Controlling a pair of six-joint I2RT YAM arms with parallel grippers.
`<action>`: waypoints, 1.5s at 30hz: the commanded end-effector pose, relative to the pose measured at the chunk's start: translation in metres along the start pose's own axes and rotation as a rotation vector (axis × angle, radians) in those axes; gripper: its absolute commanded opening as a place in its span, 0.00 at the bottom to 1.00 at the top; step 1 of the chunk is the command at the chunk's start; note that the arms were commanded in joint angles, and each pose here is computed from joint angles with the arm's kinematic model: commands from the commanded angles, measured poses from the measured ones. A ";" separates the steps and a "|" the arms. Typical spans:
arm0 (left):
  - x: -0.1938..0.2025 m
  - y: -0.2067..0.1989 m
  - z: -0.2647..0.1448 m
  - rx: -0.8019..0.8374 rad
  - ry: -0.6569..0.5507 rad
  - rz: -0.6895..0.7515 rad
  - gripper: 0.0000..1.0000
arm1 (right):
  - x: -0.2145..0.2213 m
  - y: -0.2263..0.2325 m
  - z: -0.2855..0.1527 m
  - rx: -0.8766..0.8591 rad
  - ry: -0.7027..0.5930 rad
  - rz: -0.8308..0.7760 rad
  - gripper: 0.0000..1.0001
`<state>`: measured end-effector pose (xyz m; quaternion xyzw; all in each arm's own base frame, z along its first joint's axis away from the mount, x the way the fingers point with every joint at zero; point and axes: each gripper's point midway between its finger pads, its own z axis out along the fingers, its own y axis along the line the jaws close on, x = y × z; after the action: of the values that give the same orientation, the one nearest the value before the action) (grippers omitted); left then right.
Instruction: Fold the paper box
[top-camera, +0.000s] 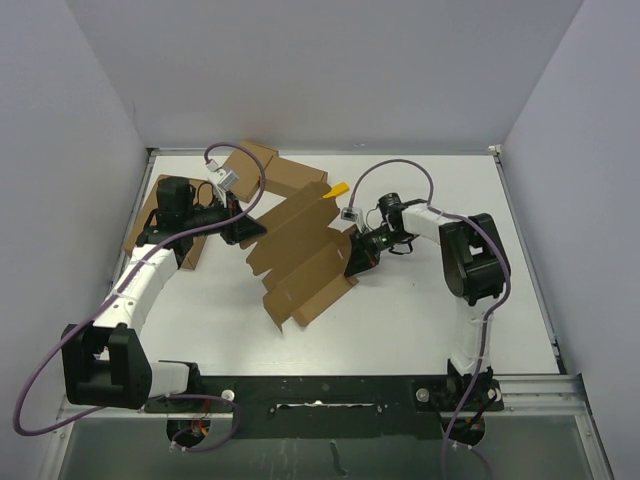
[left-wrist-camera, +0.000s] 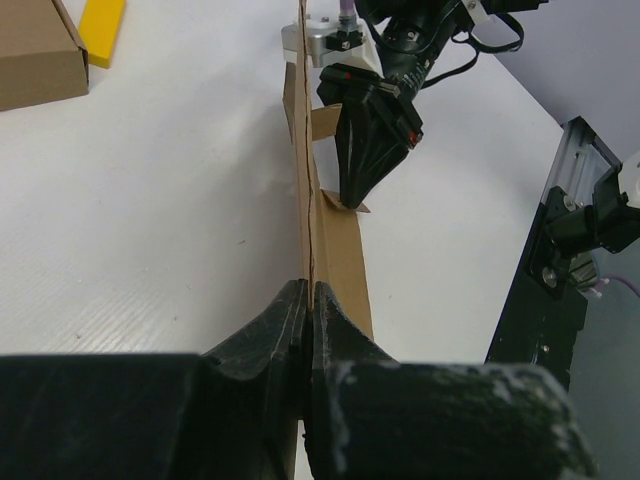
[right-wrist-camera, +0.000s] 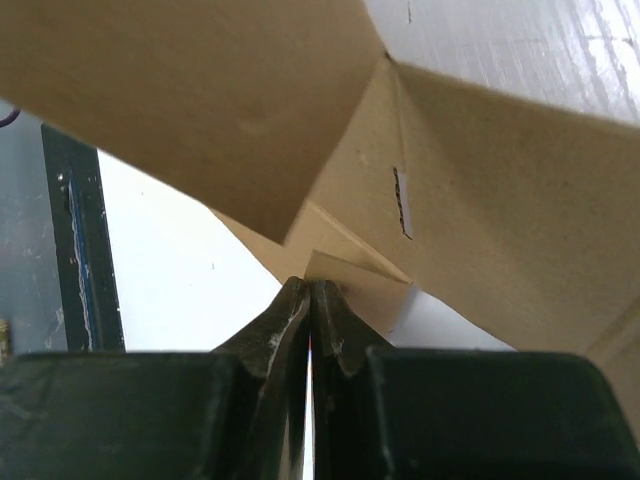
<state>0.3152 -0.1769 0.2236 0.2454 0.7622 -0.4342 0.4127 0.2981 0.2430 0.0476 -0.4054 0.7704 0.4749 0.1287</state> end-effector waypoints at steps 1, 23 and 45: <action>-0.009 -0.004 0.001 0.024 -0.026 0.053 0.00 | -0.004 -0.007 0.004 0.011 0.000 0.020 0.00; -0.007 -0.002 0.002 0.022 -0.021 0.048 0.00 | -0.011 -0.001 0.000 0.002 -0.001 -0.020 0.06; -0.016 -0.021 -0.002 0.094 -0.053 0.076 0.00 | -0.049 0.003 -0.095 0.128 -0.234 -0.171 0.22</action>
<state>0.3118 -0.1789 0.2226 0.2487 0.7580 -0.4433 0.4087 0.3346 0.1990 0.0942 -0.3943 0.7602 0.4654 0.2237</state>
